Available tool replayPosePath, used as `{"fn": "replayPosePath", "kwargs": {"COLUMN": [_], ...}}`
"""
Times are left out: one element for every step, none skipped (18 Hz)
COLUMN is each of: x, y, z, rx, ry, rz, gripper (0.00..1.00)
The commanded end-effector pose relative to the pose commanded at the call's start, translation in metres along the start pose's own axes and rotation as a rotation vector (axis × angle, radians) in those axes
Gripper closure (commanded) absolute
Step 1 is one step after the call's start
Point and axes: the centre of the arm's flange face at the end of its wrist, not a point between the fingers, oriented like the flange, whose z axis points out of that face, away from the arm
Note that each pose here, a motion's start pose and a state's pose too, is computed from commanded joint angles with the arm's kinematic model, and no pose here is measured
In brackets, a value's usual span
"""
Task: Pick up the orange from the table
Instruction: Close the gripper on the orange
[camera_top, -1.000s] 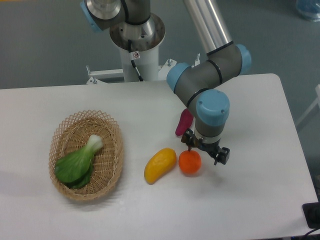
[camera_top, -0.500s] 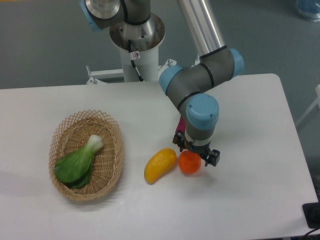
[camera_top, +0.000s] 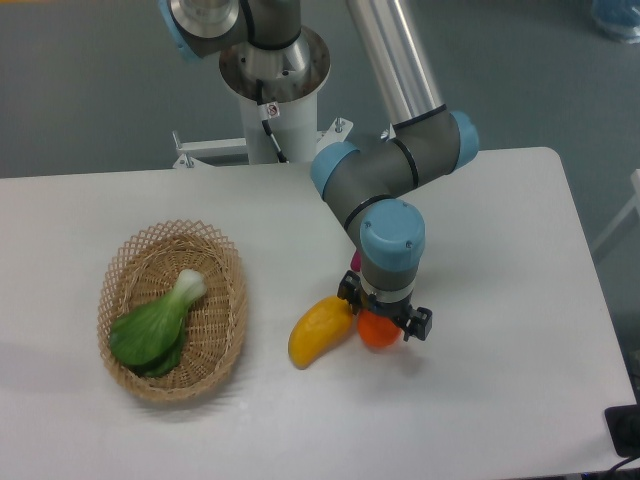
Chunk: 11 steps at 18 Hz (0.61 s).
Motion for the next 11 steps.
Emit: {"fn": "replayPosePath", "kwargs": {"x": [0.000, -0.001, 0.001, 0.000, 0.000, 0.000, 0.000, 0.000, -0.001, -0.001, -0.004], "y": [0.001, 0.002, 0.001, 0.001, 0.001, 0.001, 0.001, 0.000, 0.000, 0.000, -0.001], "z": [0.000, 0.000, 0.001, 0.000, -0.002, -0.002, -0.004, -0.004, -0.007, -0.010, -0.016], "rx": [-0.006, -0.018, -0.029, -0.032, -0.029, -0.029, -0.026, -0.024, -0.022, -0.016, -0.005], "ry": [-0.002, -0.008, -0.013, -0.015, -0.017, -0.017, -0.021, -0.021, -0.025, -0.027, -0.034], "rz": [0.000, 0.000, 0.005, 0.002, 0.000, -0.003, -0.009, -0.010, -0.010, -0.010, -0.009], "gripper": [0.11, 0.18, 0.27, 0.41, 0.57, 0.64, 0.64, 0.64, 0.64, 0.64, 0.64]}}
